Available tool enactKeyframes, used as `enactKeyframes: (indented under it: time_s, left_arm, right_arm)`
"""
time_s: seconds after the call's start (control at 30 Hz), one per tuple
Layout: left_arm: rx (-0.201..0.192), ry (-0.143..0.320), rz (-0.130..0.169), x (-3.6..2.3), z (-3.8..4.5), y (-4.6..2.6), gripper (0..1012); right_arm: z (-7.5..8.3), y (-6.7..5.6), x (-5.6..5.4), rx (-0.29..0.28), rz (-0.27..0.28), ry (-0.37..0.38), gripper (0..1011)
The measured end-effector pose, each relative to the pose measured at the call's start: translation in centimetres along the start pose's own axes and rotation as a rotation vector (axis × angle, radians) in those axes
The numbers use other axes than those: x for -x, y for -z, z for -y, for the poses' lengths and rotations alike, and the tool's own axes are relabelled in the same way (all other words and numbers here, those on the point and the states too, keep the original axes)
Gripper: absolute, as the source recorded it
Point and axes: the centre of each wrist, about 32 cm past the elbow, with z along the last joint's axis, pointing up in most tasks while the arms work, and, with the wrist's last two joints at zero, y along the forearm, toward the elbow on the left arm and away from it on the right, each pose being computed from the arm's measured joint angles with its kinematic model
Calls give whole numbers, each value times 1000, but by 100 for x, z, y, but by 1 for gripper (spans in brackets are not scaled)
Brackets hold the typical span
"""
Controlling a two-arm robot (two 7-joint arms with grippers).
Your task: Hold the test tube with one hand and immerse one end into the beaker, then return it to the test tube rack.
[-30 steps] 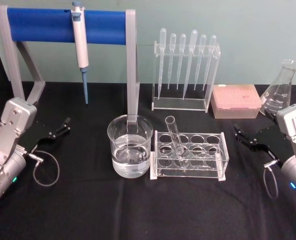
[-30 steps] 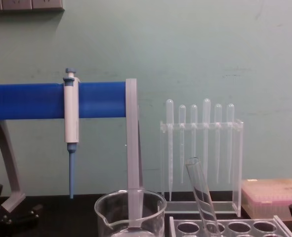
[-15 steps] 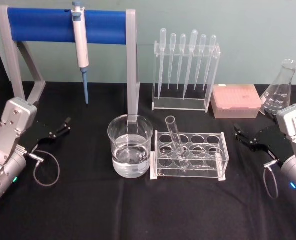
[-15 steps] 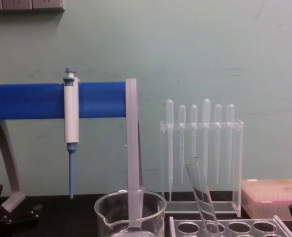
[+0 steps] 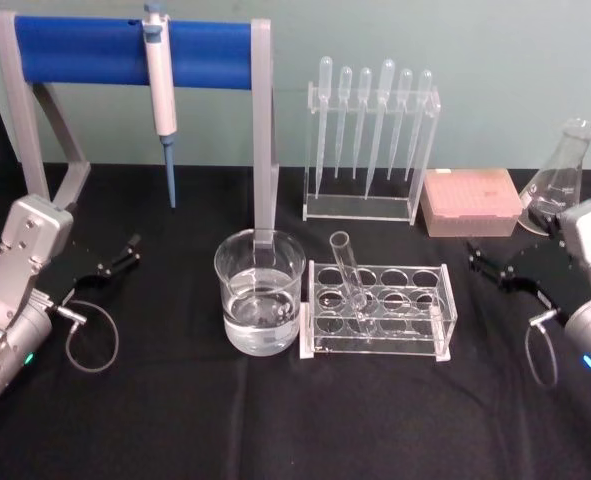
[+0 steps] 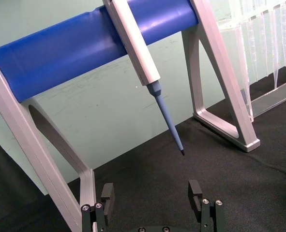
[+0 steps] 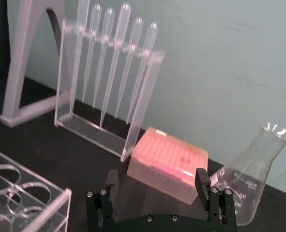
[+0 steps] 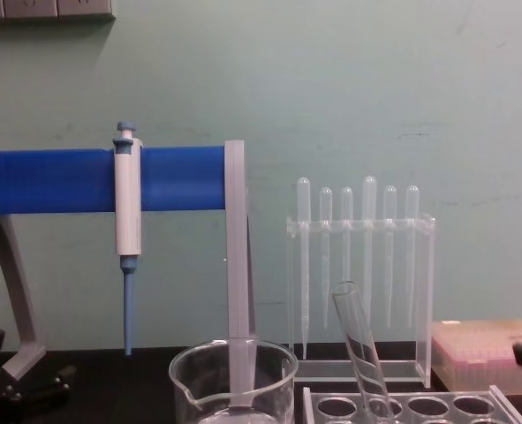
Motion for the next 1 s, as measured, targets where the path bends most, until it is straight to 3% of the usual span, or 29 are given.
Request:
enactKeyframes:
  time_s: [0.3,0.4,0.53,0.63,0.83,0.9,0.93,1.0]
  left_arm:
    - [0,0,0,0,0,0,1000]
    - [0,0,0,0,0,0,1000]
    - [0,0,0,0,0,0,1000]
    - [0,0,0,0,0,0,1000]
    - [0,0,0,0,0,0,1000]
    - [0,0,0,0,0,0,1000]
    - [0,0,0,0,0,0,1000]
    - [0,0,0,0,0,0,1000]
  right_arm:
    - [68,-336,-179,-41,-46,-33,1002]
    - [119,-518,-288,-56,-61,-87,1002]
    - [163,-645,-371,-65,-69,-157,1002]
    - [210,-779,-449,-67,-65,-270,1002]
    - [231,-900,-522,-70,-26,-483,1003]
    - [227,-913,-528,-71,-20,-510,1002]
    - [208,-943,-535,-71,-4,-579,1002]
    - [188,-970,-539,-72,7,-617,1002]
